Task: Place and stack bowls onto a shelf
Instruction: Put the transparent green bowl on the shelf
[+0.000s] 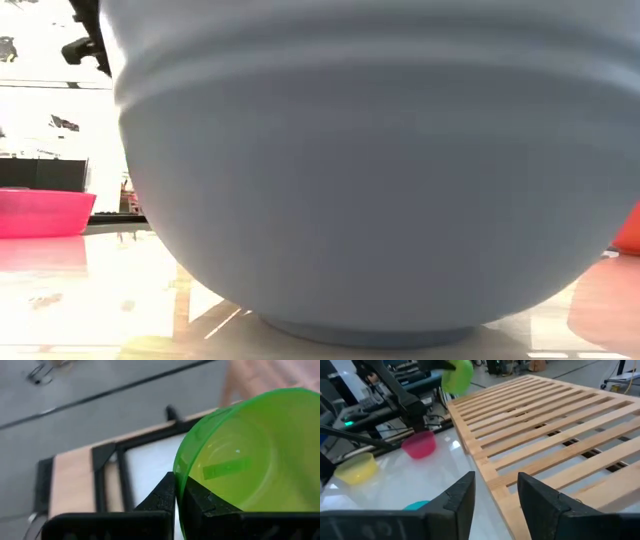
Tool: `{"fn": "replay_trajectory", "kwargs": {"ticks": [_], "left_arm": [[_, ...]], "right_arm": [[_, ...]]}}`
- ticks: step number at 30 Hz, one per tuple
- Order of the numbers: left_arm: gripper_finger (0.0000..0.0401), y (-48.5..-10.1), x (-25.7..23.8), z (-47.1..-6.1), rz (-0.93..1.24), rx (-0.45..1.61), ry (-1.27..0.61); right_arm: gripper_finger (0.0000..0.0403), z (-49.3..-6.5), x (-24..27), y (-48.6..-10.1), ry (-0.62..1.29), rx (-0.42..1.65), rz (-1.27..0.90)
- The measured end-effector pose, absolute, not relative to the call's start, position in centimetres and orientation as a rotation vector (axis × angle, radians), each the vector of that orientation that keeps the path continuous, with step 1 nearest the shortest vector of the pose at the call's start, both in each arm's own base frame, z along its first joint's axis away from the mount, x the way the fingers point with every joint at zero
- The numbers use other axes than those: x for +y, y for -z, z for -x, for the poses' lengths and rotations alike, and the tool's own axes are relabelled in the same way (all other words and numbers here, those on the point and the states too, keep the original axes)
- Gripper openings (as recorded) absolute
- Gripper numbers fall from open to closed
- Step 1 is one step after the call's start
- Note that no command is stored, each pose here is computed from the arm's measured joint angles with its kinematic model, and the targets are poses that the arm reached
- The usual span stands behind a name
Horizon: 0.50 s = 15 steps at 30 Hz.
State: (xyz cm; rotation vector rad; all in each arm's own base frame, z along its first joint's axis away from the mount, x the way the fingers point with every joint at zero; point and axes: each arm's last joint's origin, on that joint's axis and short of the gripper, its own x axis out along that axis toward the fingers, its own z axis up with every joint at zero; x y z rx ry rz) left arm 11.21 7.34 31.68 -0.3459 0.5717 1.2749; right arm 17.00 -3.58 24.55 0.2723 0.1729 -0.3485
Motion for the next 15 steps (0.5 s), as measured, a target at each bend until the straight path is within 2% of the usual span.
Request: {"fn": "replay_trajectory", "kwargs": {"ticks": [9,15], "left_arm": [[0.0000,-33.9,7.1,-15.4,0.245,0.342,-0.984],[0.0000,-33.8,7.9,-18.4,0.211,0.295,-0.881]], "right_arm": [[0.0156,-19.7,-3.2,-23.4,0.252,0.311,-0.237],[0.0135,-21.5,-1.9,-22.4,0.166,0.398,-0.182]]}}
